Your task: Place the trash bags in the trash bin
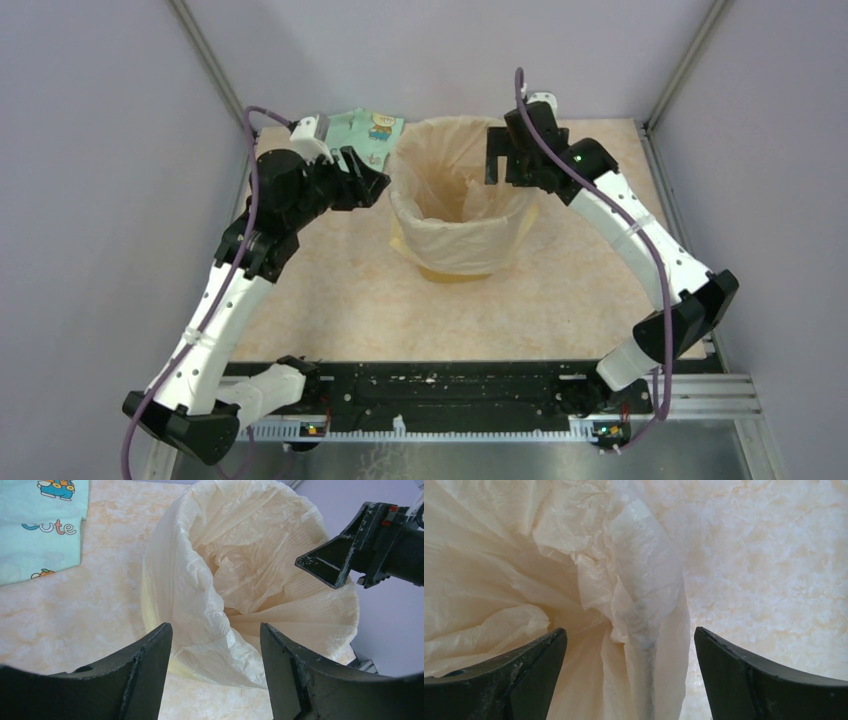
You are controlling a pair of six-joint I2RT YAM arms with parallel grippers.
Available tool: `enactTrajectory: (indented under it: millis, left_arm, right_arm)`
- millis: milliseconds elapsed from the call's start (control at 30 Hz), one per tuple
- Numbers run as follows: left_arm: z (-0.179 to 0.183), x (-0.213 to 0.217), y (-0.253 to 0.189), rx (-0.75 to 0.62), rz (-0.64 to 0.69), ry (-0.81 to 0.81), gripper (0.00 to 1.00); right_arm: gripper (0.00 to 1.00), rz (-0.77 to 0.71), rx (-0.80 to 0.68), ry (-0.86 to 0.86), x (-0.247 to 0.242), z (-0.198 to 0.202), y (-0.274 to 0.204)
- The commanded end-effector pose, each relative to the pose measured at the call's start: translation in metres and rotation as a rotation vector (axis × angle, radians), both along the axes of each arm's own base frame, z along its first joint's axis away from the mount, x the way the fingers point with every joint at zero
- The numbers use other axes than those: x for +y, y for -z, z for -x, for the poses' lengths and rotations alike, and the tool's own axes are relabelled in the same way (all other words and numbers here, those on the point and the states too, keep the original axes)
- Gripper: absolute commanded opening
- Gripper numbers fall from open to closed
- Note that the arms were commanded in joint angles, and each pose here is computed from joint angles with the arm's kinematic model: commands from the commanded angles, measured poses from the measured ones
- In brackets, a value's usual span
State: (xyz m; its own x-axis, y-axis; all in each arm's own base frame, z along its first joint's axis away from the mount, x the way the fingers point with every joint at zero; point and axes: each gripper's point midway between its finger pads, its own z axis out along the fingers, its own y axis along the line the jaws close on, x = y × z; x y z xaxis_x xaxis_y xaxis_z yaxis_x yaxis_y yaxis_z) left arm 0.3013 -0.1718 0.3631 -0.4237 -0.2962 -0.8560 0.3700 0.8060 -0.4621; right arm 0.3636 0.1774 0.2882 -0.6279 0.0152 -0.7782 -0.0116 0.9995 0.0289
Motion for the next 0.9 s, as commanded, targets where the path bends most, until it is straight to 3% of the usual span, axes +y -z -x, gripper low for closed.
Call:
enactTrajectory:
  millis: [0,300,867]
  left_arm:
    - [0.010,-0.004,-0.033,-0.109,0.032,0.046,0.73]
    - [0.025,-0.001,-0.042,-0.167,0.022,0.079,0.98]
    - [0.055,0.013,-0.022,-0.223,-0.087,0.116,0.98]
  right_arm:
    - [0.99,-0.124,-0.137,-0.029,0.000,0.009,-0.051]
    - [0.99,-0.217,-0.262,-0.107,-0.008,0.039,-0.090]
    - [0.99,-0.410,-0.548,-0.212,-0.053,0.135,-0.117]
